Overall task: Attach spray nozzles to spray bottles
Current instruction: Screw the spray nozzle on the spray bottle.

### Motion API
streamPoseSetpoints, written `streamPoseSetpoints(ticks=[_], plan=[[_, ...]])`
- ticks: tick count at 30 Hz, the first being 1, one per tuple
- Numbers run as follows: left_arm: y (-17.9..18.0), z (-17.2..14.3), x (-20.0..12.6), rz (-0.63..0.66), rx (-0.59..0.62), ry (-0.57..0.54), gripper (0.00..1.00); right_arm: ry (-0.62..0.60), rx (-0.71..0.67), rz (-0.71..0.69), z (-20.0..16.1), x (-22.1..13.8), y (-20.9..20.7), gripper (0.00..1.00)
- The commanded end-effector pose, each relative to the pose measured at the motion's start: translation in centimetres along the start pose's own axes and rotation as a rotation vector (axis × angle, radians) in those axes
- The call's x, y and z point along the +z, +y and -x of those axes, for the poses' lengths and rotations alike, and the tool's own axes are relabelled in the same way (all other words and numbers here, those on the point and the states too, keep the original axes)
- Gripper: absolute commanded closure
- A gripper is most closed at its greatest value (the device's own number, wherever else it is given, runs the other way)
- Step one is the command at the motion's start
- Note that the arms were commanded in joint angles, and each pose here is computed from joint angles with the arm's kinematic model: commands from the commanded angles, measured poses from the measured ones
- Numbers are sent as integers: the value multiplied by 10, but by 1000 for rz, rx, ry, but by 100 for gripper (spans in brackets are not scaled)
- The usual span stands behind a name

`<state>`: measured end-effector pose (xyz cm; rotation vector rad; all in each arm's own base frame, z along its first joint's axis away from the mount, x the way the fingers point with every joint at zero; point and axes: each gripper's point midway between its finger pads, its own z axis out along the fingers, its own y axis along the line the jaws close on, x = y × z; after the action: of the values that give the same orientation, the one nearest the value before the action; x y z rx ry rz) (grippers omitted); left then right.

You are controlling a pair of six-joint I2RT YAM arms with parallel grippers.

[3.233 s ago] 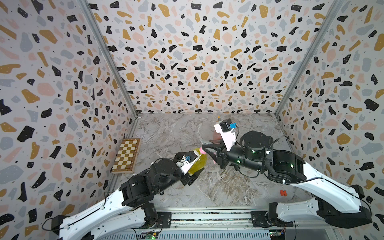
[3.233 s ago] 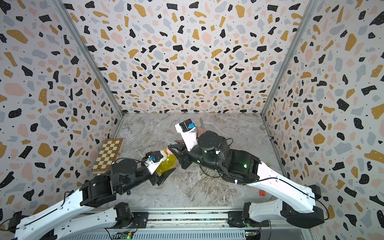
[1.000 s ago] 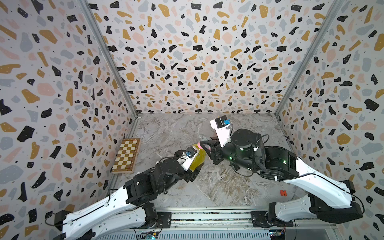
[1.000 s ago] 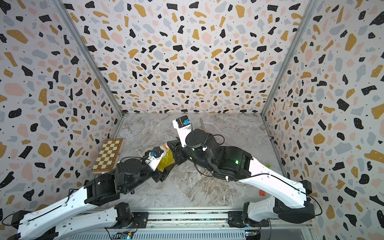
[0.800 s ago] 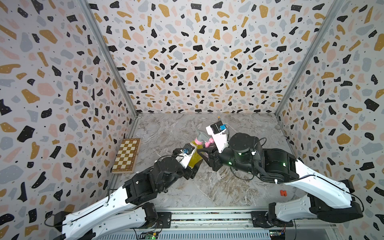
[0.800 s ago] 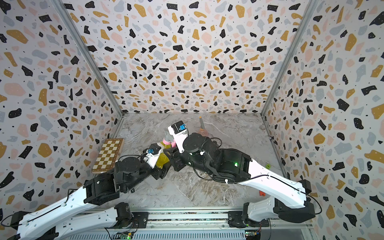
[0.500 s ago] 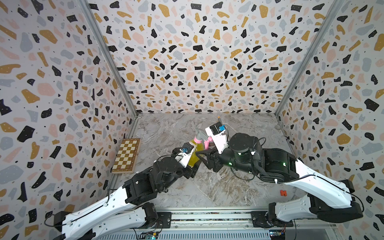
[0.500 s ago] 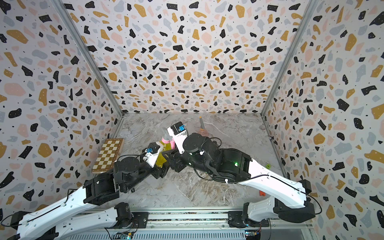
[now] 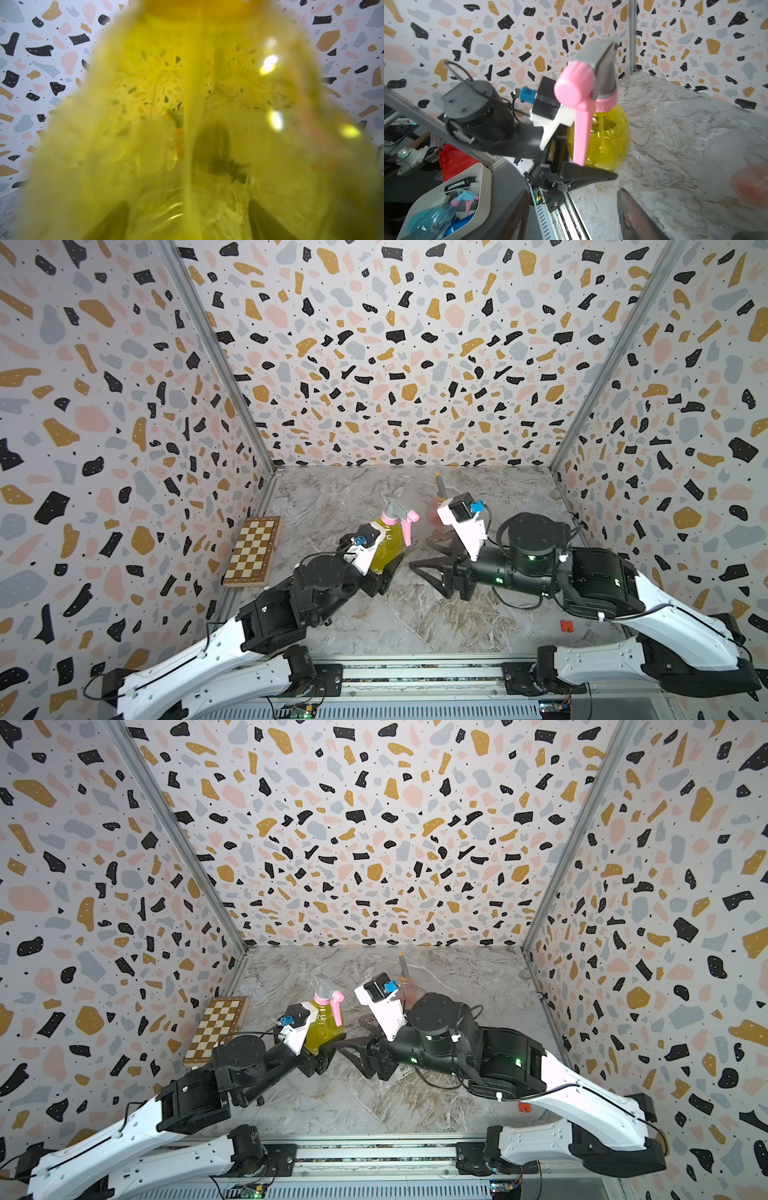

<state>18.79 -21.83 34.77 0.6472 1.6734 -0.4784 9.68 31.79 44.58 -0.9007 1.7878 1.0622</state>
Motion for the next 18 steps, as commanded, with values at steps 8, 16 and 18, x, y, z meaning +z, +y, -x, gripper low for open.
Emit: streamPoseSetpoints(ticks=[8, 16, 18], plan=[[-85, 28, -44, -563, 68, -202, 100, -101, -173, 216, 0, -43, 32, 31], [-139, 27, -79, -1018, -27, -166, 100, -179, -290, 329, 7, -55, 52, 28], [-145, 29, -86, -1099, -55, -169, 100, -179, -314, 374, 6, -56, 60, 28]])
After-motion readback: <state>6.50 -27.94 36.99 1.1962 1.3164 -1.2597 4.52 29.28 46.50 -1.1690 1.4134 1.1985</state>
